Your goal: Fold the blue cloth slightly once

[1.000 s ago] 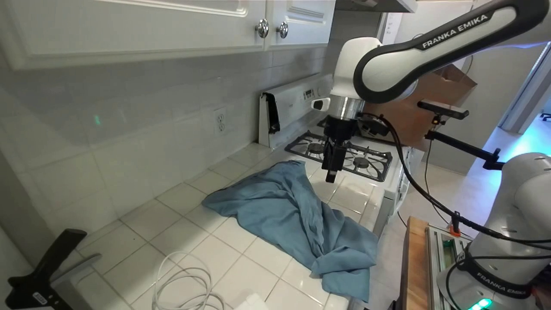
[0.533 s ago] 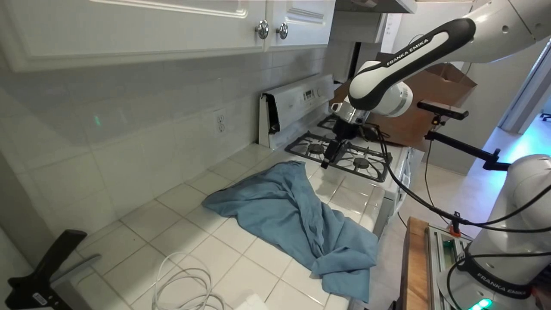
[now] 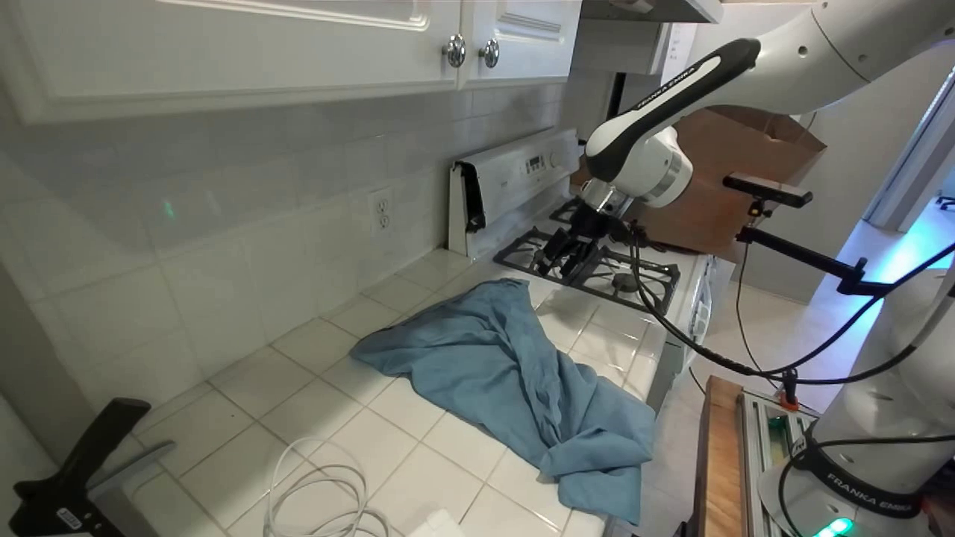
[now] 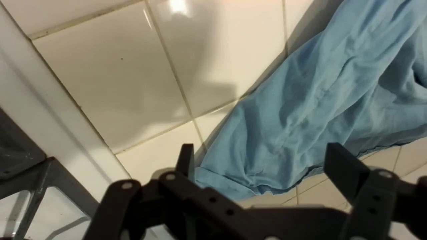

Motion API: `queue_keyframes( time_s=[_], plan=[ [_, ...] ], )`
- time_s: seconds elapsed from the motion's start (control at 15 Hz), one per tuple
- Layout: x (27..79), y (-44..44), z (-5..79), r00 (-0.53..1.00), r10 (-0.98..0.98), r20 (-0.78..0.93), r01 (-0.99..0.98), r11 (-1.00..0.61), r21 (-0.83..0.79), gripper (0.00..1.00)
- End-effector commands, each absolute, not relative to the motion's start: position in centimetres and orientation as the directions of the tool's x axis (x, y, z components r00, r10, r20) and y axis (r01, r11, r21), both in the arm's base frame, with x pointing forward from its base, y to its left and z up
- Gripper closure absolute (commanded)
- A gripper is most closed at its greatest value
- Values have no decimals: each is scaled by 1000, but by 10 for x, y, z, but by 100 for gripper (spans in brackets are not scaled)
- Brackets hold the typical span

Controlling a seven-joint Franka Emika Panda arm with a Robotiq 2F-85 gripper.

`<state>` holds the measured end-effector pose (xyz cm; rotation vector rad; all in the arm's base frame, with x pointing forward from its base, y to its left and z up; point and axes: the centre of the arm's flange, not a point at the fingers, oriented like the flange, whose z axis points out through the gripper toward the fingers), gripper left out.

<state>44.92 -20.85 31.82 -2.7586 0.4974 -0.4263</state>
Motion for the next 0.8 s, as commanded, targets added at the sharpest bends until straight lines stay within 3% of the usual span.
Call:
queue_keyframes(
  time_s=[0.0, 0.73],
  plan=[
    [449, -207, 318, 897, -376, 233, -285, -894, -345, 0],
    [497, -249, 281, 856, -428, 290, -341, -889, -308, 0]
  ],
)
